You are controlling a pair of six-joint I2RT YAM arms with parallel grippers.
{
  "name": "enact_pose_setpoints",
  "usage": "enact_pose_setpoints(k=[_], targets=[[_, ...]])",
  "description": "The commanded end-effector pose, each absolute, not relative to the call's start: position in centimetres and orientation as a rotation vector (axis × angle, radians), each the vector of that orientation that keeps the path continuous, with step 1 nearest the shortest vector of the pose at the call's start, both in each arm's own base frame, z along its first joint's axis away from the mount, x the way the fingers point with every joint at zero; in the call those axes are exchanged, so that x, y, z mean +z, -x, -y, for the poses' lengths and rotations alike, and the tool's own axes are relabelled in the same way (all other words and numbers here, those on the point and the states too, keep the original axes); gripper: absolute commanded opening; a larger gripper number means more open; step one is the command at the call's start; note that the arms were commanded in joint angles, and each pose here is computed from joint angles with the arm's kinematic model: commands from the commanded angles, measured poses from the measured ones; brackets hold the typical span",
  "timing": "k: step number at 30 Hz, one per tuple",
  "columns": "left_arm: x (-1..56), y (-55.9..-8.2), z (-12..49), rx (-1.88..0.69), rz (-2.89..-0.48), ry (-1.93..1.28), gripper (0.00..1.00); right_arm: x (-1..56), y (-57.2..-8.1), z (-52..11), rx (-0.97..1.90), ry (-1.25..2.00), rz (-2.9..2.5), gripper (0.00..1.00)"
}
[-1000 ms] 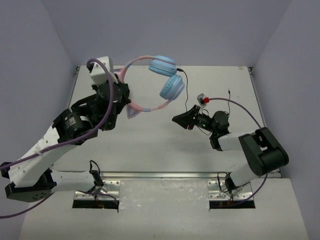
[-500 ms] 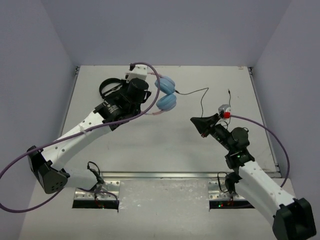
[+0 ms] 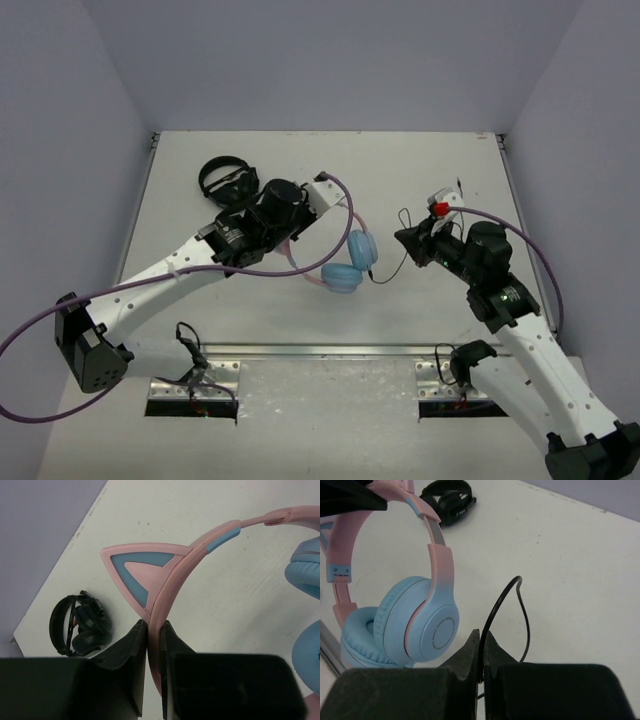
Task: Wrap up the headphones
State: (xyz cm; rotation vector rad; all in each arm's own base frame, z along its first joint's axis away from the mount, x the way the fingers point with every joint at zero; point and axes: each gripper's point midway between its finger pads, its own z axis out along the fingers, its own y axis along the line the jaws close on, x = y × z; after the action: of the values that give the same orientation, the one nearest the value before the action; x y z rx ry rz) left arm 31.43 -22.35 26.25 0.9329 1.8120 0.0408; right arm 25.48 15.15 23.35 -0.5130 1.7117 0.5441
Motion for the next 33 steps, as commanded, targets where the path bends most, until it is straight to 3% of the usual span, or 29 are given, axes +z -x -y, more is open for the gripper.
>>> enact_pose_setpoints(k=[1, 12, 20, 33], targets=[[27.8, -31.2, 24.6, -0.043, -1.679, -1.011, 0.0, 24.3, -24.1, -16.0, 0.574, 0.67, -1.745, 0.01], [23.3, -29.6, 26.3, -0.107, -1.702, -1.19, 0.0, 29.7, -17.3, -20.2, 0.902, 1.12, -1.517, 0.01], [22.8, -25.4, 30.3, -0.4, -1.674, -1.376, 0.0, 30.2, -21.8, -20.7, 0.812, 1.103, -1.563, 0.01], [26.8, -21.2, 31.5, -0.61, -1.506, -1.411, 0.01, 26.1, -28.2, -18.5, 0.581, 0.81, -1.702, 0.01]])
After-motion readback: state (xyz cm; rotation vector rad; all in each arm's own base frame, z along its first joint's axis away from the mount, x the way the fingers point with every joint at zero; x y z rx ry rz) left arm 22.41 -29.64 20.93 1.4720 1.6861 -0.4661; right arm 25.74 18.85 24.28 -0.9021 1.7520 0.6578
